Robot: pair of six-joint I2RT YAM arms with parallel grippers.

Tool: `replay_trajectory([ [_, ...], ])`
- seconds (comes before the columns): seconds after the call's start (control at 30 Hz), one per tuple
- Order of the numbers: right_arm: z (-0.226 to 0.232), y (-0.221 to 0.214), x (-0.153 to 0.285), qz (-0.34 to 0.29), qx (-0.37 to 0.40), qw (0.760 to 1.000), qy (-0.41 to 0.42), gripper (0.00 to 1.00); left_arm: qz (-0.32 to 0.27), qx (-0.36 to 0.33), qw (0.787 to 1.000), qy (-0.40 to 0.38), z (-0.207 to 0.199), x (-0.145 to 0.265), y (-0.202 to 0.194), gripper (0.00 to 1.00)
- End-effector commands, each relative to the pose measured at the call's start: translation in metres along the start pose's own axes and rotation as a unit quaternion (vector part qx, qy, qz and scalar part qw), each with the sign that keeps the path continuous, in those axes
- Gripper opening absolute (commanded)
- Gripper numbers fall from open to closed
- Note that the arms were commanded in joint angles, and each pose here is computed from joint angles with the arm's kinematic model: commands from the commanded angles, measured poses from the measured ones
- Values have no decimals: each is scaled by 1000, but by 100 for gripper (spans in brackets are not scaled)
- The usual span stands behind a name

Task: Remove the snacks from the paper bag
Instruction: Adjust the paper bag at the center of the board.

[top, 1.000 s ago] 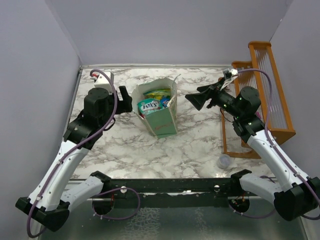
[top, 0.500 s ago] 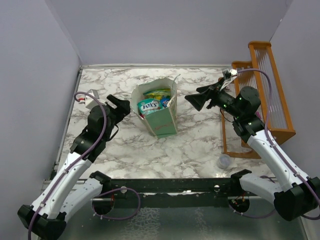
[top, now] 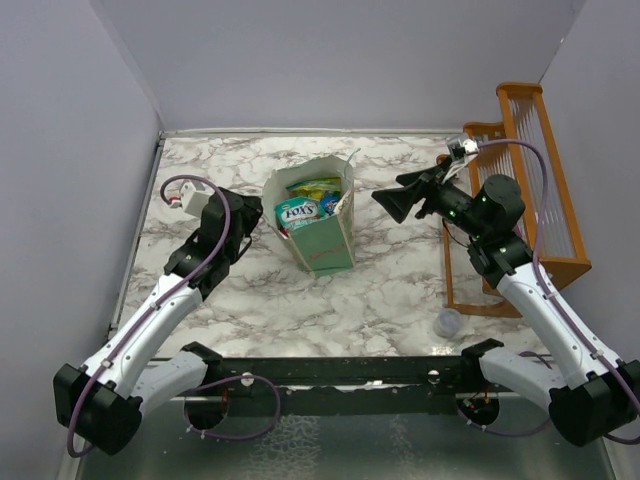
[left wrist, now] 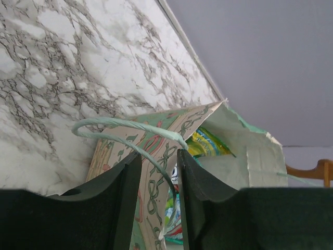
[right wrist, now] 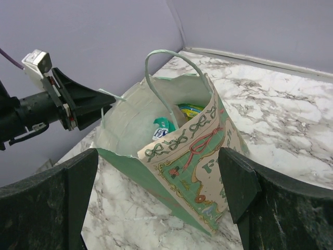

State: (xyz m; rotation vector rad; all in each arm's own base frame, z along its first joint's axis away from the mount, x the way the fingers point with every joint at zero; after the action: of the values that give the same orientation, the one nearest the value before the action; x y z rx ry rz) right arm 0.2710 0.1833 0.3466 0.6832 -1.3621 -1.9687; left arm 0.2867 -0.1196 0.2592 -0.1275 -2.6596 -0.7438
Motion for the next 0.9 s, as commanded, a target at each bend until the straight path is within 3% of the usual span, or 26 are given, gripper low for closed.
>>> replay_trajectory([
  [0.0,-5,-1,5,-1,7,1000,-19,99,-59,44,997,-11,-11,-1,21,34],
  [0.57,-6,1,3,-1,8,1000,-23,99,-77,11,996,49,10,-25,27,29],
  [0.87,-8,0,2,2,6,1000,-26,99,-39,21,999,13,12,-42,34,45],
])
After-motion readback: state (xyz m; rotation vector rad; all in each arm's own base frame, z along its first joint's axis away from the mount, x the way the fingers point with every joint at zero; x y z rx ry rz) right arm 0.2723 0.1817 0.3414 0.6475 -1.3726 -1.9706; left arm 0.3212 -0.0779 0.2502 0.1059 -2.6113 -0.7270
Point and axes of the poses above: each gripper's point midway between its finger pads, its own x axis back along the fingers, its own z axis along the line the jaws close on, y = z × x, the point moved 4 cm from there along x, back along the fingers, and after that the axes turned 2 degrees about x, right-handed, at the moved point
